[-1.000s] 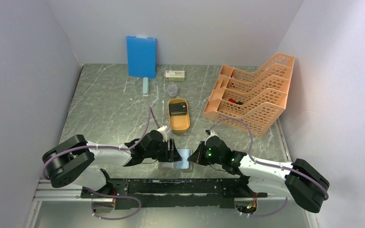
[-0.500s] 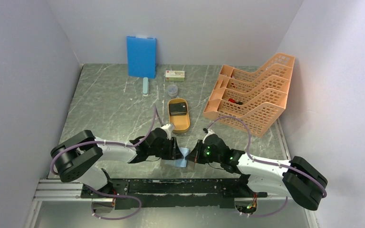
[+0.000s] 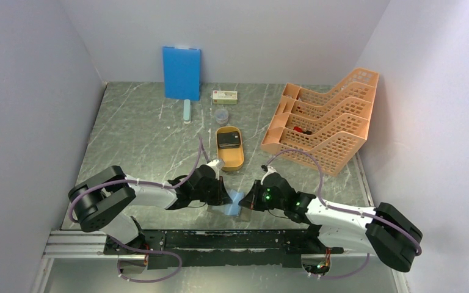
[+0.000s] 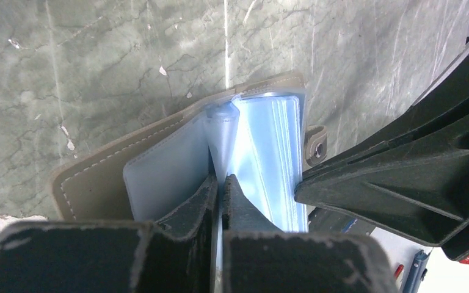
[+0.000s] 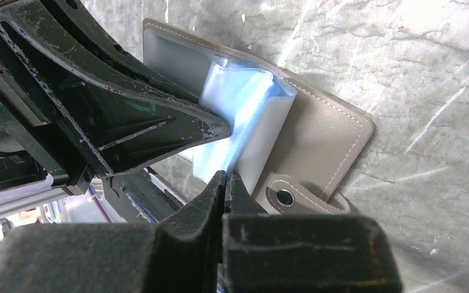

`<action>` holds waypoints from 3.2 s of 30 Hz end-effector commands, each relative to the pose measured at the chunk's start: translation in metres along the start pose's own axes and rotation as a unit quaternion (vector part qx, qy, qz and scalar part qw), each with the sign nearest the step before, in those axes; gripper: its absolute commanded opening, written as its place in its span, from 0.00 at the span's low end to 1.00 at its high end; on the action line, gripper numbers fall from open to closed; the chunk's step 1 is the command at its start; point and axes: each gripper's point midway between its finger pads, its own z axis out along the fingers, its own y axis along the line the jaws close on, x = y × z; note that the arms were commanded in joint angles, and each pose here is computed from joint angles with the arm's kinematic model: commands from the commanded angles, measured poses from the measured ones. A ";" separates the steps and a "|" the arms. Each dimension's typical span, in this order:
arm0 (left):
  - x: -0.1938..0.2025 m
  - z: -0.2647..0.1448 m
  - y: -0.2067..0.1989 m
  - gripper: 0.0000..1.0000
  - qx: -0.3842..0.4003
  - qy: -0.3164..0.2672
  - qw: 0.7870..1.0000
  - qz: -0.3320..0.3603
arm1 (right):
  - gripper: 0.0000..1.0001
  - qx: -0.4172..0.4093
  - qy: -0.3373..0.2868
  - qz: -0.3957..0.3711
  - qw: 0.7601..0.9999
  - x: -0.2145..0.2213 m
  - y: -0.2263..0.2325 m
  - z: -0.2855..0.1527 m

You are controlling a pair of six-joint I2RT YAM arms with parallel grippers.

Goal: Put the credit cards into the card holder
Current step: Turn over the card slot in the card holder.

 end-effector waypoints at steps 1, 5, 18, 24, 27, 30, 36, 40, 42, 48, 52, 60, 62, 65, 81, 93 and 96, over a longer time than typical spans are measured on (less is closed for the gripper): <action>0.026 -0.001 0.043 0.05 -0.075 0.030 0.997 0.002 | 0.09 0.000 -0.023 -0.019 1.000 -0.013 0.009 -0.007; 0.026 -0.001 0.040 0.05 -0.069 0.028 0.997 -0.004 | 0.33 0.012 -0.042 -0.032 0.999 -0.022 0.010 -0.018; 0.025 0.000 0.035 0.05 -0.057 0.027 0.998 -0.019 | 0.19 -0.040 -0.007 -0.032 0.999 -0.019 0.043 -0.006; 0.027 -0.001 0.037 0.05 -0.061 0.029 0.998 -0.019 | 0.13 0.006 0.022 -0.013 1.000 -0.001 0.012 0.012; 0.027 -0.002 0.037 0.05 -0.060 0.029 0.998 -0.019 | 0.11 0.030 0.037 -0.010 0.999 0.006 -0.002 0.017; 0.027 -0.002 0.037 0.05 -0.060 0.029 0.998 -0.019 | 0.10 0.048 0.046 -0.006 0.998 0.012 -0.013 0.019; 0.026 -0.003 0.037 0.06 -0.061 0.029 0.998 -0.018 | 0.09 0.074 0.047 -0.001 0.996 0.016 -0.027 0.019; 0.027 -0.003 0.039 0.05 -0.067 0.029 0.997 -0.016 | 0.09 0.084 0.043 0.000 0.996 0.016 -0.031 0.017; 0.027 -0.003 0.041 0.05 -0.071 0.030 0.997 -0.018 | 0.09 0.089 0.039 -0.001 0.995 0.015 -0.034 0.014; 0.028 -0.004 0.043 0.05 -0.072 0.027 0.997 -0.021 | 0.09 0.105 0.039 -0.008 0.994 0.016 -0.042 0.009; 0.027 -0.003 0.039 0.05 -0.064 0.027 0.997 -0.020 | 0.09 0.104 0.044 -0.010 0.994 0.018 -0.042 0.012; 0.025 -0.004 0.031 0.15 -0.051 0.029 0.998 -0.016 | 0.11 0.088 0.056 -0.025 0.994 0.015 -0.025 0.024; 0.025 -0.005 0.030 0.23 -0.049 0.029 0.998 -0.015 | 0.13 0.084 0.054 -0.027 0.995 0.014 -0.021 0.025; 0.023 -0.008 0.028 0.33 -0.050 0.028 0.998 -0.012 | 0.16 0.083 0.050 -0.028 0.995 0.011 -0.018 0.024; -0.002 -0.037 0.019 0.58 -0.073 -0.012 0.997 0.006 | 0.23 0.064 0.042 -0.037 0.996 0.001 0.003 0.026; -0.017 -0.065 0.013 0.59 -0.080 -0.050 0.996 0.008 | 0.25 0.046 0.039 -0.057 0.997 -0.005 0.030 0.028; -0.021 -0.070 0.009 0.59 -0.075 -0.058 0.995 0.007 | 0.25 0.046 0.042 -0.060 0.996 -0.005 0.032 0.031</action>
